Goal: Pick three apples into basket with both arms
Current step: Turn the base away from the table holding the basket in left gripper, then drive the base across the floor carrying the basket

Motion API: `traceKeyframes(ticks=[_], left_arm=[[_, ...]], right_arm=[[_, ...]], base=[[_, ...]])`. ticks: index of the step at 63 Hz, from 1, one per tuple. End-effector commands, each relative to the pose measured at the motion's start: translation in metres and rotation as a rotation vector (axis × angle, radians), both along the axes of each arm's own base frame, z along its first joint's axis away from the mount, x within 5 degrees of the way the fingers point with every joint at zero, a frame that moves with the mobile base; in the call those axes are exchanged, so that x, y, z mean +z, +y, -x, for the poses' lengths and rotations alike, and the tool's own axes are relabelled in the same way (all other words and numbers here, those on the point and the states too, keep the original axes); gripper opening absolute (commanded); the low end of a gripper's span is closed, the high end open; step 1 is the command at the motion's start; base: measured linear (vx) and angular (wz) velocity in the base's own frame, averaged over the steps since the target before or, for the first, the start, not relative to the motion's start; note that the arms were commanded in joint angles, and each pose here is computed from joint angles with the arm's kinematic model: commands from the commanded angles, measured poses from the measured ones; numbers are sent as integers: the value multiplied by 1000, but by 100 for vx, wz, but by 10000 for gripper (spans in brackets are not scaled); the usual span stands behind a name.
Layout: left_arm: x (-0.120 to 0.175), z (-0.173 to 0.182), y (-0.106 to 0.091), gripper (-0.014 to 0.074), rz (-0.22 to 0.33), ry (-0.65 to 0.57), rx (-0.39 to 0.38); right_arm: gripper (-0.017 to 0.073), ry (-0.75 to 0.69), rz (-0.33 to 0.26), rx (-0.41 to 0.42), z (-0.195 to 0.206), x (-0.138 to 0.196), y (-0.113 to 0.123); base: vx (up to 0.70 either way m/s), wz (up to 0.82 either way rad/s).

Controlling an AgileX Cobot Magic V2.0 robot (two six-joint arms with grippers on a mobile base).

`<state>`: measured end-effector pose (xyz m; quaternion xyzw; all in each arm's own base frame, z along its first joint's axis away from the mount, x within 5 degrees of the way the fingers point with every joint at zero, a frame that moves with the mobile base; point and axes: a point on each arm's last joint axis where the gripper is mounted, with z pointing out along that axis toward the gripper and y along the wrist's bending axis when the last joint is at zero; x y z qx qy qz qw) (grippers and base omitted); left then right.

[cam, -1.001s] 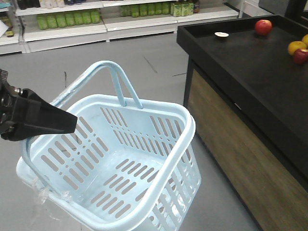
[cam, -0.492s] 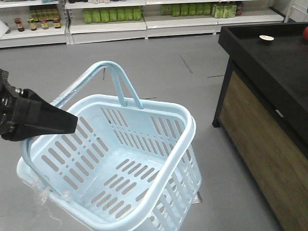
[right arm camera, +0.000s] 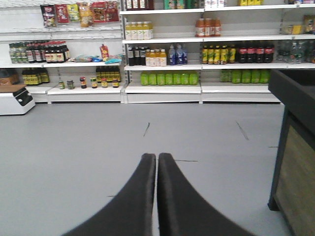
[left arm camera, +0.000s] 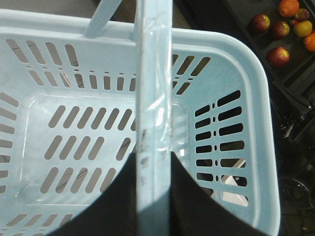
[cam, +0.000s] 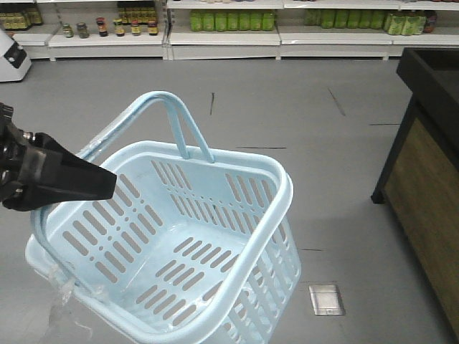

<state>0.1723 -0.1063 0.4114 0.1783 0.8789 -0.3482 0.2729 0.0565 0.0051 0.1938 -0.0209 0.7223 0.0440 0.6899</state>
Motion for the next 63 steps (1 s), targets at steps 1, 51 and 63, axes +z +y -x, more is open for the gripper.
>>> traceKeyframes(ticks=[1,51,63], left_arm=[[19,5,-2,-8,101,-62,22],[19,5,-2,-8,101,-62,22],[19,5,-2,-8,101,-62,22]], right_arm=[[-1,-68,12,-2,0,2,0],[-1,-68,12,-2,0,2,0],[-1,-68,12,-2,0,2,0]], base=[[0,40],[8,35],[13,17]])
